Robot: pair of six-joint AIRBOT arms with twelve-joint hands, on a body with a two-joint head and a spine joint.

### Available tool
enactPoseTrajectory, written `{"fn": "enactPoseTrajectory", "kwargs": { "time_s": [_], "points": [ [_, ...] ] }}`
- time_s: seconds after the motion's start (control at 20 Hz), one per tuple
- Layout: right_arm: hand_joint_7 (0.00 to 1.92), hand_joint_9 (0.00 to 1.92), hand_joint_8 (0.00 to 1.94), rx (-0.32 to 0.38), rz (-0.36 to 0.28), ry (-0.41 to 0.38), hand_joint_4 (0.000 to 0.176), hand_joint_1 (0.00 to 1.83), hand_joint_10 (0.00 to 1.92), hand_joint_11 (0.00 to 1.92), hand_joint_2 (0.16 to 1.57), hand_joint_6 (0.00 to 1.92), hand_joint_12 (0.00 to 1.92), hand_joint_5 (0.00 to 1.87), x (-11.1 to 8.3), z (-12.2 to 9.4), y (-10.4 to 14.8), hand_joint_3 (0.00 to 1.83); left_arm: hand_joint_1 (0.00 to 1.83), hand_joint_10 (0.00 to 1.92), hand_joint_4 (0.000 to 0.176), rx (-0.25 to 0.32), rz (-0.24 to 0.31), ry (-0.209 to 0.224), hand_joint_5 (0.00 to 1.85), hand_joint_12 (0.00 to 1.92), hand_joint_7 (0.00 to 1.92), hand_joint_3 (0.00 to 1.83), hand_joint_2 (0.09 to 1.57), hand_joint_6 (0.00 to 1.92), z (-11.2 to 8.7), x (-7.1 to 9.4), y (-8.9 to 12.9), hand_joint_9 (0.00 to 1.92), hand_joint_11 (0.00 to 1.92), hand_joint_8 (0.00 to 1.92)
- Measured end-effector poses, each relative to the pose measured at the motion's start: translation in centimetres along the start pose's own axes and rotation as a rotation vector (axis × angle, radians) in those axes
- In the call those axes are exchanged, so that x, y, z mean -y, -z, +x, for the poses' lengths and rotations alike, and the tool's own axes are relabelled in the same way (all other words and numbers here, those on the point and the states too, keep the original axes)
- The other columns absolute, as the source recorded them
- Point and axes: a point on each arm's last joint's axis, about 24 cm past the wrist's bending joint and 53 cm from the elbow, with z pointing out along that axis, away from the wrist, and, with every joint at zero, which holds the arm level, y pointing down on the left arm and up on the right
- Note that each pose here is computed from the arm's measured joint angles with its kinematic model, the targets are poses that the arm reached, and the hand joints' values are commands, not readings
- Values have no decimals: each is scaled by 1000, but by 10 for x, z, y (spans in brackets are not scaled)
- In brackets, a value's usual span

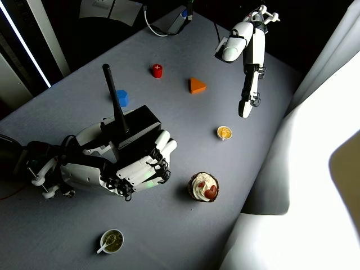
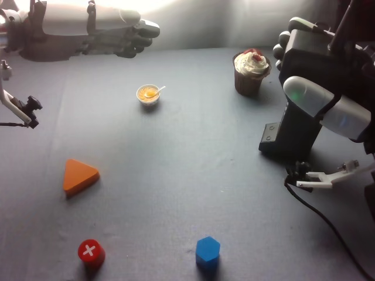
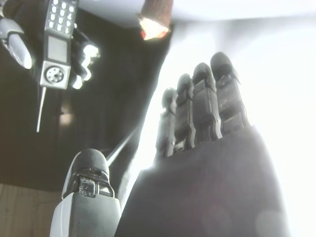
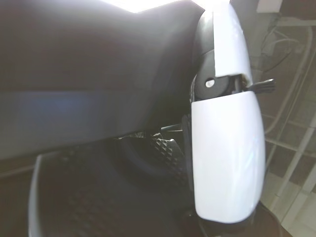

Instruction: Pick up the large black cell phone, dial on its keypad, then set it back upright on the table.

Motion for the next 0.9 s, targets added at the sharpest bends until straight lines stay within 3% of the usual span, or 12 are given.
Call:
{"fn": "enactPoseTrajectory", "kwargs": {
  "time_s": [0.15, 0.35, 0.55, 0.65, 0.75, 0.85, 0.9],
  "points": [
    [689, 653, 0, -2, 0, 3, 0, 1063, 99, 326, 1074, 0, 1104, 728, -1, 0, 0, 0, 0, 0, 36, 0, 0, 0, 142, 265, 158, 0, 1127, 1, 0, 0, 0, 123, 0, 0],
    [395, 403, 0, -3, 3, 6, 0, 976, 1, 98, 1052, 0, 1046, 522, -1, -1, 0, 2, 0, 2, 36, 0, 1, 0, 147, 260, 159, 0, 1131, 0, 0, 0, 0, 130, 0, 0],
    [240, 222, 0, -8, -6, 10, 0, 863, 0, 0, 1012, 0, 947, 370, -6, -2, 0, 0, 0, 3, 38, -1, 1, 1, 157, 281, 173, 0, 1129, 4, 0, 0, 0, 137, 0, 4],
    [205, 159, 1, -12, -8, 10, 25, 757, 0, 0, 1009, 0, 769, 249, -7, -1, 0, 0, 0, 4, 42, 0, 0, 0, 164, 302, 180, 0, 1129, 4, 0, 0, 0, 146, 0, 3],
    [209, 141, 3, -18, -6, 9, 28, 710, 0, 0, 986, 0, 715, 229, -6, 0, 0, 0, 0, 5, 39, 0, 1, 1, 170, 329, 192, 0, 1130, 4, 0, 0, 0, 156, 0, 5],
    [167, 96, 2, -19, -6, 10, 43, 605, 4, 0, 976, 2, 507, 177, -7, 0, -1, 0, 0, 0, 38, 0, 1, 1, 161, 322, 179, 0, 1129, 0, 0, 0, 0, 145, 0, 0],
    [91, 48, 0, -20, -7, 10, 60, 526, 1, 0, 978, 0, 358, 123, -8, 0, -1, 0, 0, 0, 36, 0, 0, -1, 160, 320, 172, 0, 1130, 0, 0, 0, 0, 141, 0, 0]
  ]
}}
